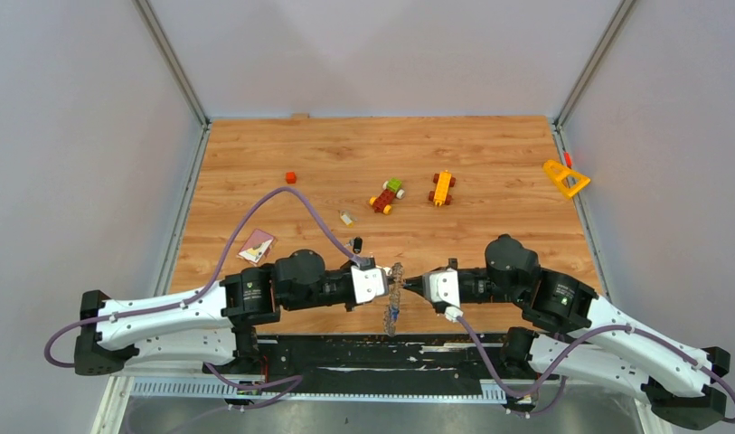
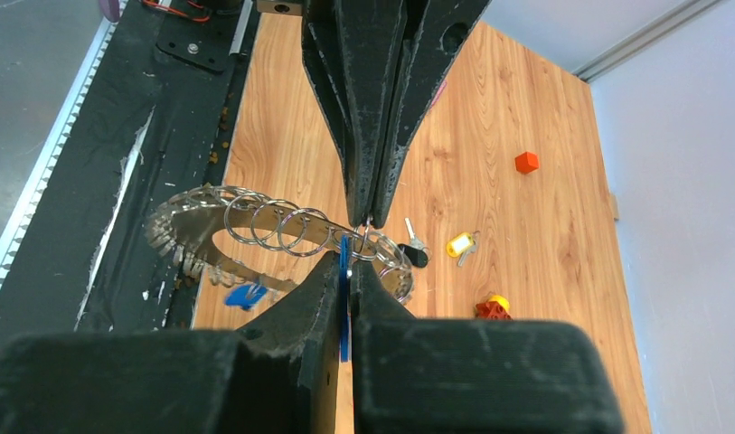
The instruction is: Remove the keys from the keyring
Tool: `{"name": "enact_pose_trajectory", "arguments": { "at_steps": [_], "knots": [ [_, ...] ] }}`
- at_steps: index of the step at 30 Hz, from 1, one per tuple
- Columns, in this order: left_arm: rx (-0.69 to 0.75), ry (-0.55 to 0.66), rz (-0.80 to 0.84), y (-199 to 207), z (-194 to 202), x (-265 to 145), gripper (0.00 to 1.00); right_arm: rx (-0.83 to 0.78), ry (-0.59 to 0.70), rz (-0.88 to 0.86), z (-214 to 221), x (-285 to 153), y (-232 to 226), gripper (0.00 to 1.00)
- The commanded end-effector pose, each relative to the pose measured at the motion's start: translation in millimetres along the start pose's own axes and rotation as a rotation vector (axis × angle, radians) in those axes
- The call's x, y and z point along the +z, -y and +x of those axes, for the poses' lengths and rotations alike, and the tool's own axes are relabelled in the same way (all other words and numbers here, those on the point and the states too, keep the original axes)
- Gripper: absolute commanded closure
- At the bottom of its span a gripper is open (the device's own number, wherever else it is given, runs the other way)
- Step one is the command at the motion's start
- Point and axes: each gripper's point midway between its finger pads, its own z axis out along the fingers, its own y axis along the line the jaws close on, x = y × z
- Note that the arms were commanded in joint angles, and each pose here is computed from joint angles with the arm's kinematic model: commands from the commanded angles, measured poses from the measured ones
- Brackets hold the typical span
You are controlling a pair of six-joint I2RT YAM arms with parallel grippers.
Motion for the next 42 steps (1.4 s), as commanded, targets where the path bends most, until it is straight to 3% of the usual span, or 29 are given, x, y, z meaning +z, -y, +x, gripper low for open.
{"name": "enact_pose_trajectory", "arguments": {
  "at_steps": [1,12,36,42],
  "knots": [
    [0.032,-0.114,-0.049,-14,11,-1,1.0,-0.035,0.036,0.04,-17,-6,13,1.0],
    [0.009,-0.191,-0.051,-13,23,11,1.0,-0.032,0.06,0.048,-23,0,18,1.0],
    [-0.027,-0.132,-0.034,-7,20,20,1.0,-0.047,0.098,0.02,-26,23,13,1.0],
    [-0.083,-0.07,-0.051,-4,19,20,0.82,-0.05,0.088,0.067,-23,19,19,1.0]
  ]
}}
